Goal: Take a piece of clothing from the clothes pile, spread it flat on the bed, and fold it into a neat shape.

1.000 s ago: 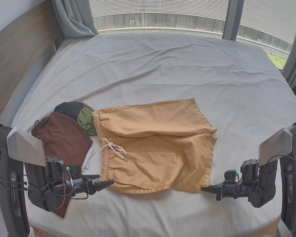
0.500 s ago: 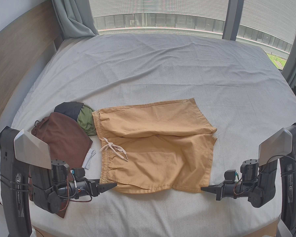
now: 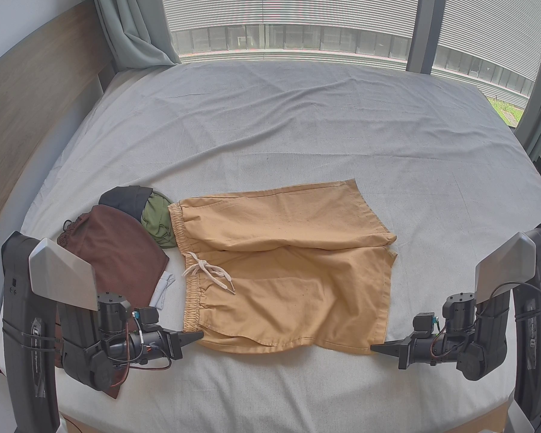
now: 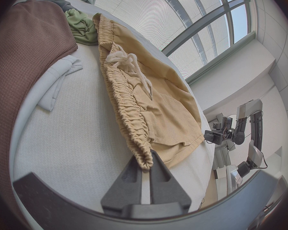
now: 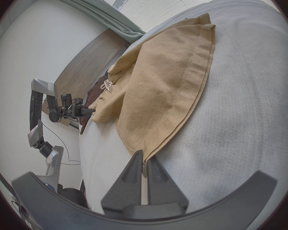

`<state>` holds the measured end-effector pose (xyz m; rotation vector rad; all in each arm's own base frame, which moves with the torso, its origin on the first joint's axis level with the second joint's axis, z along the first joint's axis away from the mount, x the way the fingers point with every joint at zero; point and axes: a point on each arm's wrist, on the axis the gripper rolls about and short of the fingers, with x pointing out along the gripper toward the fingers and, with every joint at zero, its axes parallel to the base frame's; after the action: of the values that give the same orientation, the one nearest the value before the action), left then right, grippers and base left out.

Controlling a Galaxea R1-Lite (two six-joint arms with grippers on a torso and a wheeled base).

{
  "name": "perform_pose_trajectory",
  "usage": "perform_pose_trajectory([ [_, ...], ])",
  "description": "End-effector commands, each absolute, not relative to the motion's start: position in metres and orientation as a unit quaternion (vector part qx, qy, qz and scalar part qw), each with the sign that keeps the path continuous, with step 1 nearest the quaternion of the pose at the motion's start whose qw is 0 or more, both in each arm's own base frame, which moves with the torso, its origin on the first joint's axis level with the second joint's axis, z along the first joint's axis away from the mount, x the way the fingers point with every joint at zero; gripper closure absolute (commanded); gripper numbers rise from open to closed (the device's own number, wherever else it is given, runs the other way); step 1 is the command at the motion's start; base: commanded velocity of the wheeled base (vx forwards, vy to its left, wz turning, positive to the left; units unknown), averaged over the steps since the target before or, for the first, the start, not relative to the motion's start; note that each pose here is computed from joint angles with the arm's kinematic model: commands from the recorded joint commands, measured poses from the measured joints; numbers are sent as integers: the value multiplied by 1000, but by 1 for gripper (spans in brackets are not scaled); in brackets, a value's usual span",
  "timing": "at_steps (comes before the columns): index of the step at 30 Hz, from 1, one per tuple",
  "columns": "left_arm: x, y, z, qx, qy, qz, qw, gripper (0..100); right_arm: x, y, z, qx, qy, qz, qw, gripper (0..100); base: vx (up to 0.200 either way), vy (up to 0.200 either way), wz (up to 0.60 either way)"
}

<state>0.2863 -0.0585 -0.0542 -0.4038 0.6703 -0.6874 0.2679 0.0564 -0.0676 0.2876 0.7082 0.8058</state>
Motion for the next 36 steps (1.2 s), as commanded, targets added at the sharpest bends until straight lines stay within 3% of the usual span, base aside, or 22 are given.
perform_pose_trajectory([
  [1, 281, -55, -54, -191, 326, -327, 866, 100, 262, 47, -59, 131, 331, 373, 857, 100, 0, 0, 0],
  [19, 245, -41, -37, -188, 352, -318, 860, 100, 226, 30, -53, 121, 367, 357, 850, 100, 0, 0, 0],
  [35, 243, -36, -42, -170, 353, -321, 862, 100, 224, 28, -53, 120, 370, 354, 850, 100, 0, 0, 0],
  [36, 243, -36, -42, -170, 353, -321, 862, 100, 224, 28, -53, 120, 370, 354, 850, 0, 0, 0, 0],
])
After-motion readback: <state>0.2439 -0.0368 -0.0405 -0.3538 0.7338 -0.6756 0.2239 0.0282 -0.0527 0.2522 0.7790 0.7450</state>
